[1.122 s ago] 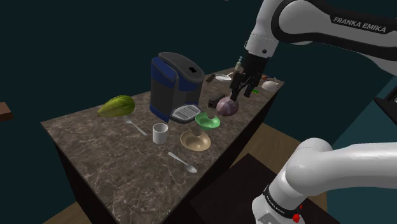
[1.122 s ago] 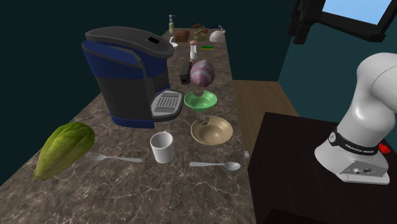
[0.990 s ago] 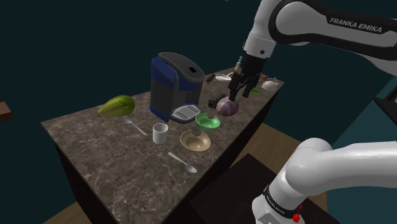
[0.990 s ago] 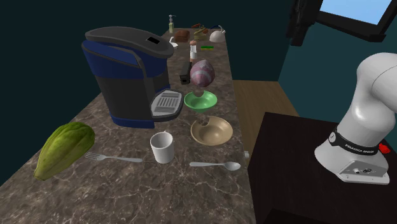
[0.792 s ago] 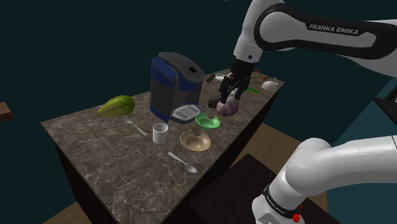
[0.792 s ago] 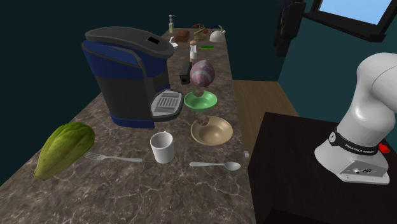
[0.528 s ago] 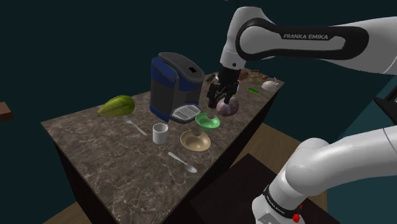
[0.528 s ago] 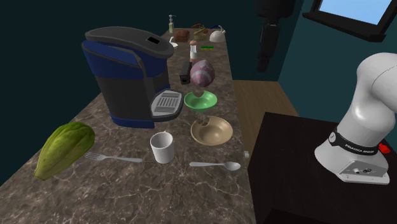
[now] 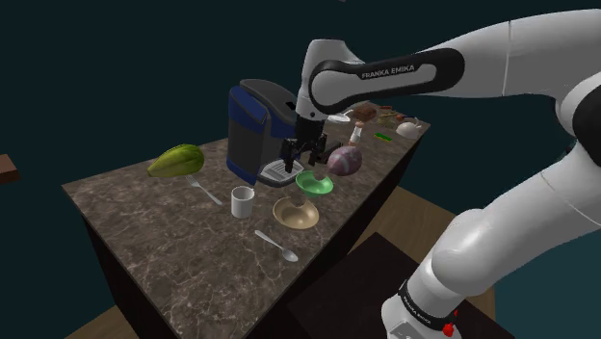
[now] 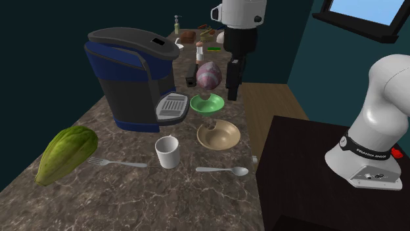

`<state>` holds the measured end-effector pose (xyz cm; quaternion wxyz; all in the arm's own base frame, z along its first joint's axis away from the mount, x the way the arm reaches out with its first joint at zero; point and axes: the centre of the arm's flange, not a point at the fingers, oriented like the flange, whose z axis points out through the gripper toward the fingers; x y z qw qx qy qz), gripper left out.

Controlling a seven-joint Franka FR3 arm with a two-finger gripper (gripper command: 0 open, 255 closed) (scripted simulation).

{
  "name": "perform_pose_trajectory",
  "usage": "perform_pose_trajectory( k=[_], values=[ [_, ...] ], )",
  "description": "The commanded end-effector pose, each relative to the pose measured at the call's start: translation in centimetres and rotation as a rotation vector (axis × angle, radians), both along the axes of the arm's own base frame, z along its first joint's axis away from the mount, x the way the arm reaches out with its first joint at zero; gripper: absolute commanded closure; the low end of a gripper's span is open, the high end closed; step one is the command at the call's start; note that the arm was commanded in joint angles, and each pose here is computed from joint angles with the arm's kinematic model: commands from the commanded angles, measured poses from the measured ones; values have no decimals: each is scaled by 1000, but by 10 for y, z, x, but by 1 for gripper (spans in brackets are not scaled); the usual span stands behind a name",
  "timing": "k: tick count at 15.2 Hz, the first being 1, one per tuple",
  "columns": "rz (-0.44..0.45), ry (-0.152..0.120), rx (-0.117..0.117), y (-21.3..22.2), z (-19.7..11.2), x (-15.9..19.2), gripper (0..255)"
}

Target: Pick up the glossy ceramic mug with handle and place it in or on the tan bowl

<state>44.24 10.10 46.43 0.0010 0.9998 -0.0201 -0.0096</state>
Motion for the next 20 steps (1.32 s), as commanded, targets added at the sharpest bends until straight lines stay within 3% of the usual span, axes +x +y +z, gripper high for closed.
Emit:
perform_pose_trajectory(
  k=[1,20],
  values=[
    [-2,3,-4,8,-16,19,0],
    [-22,35,-53,72,-186,200,0]
  ],
)
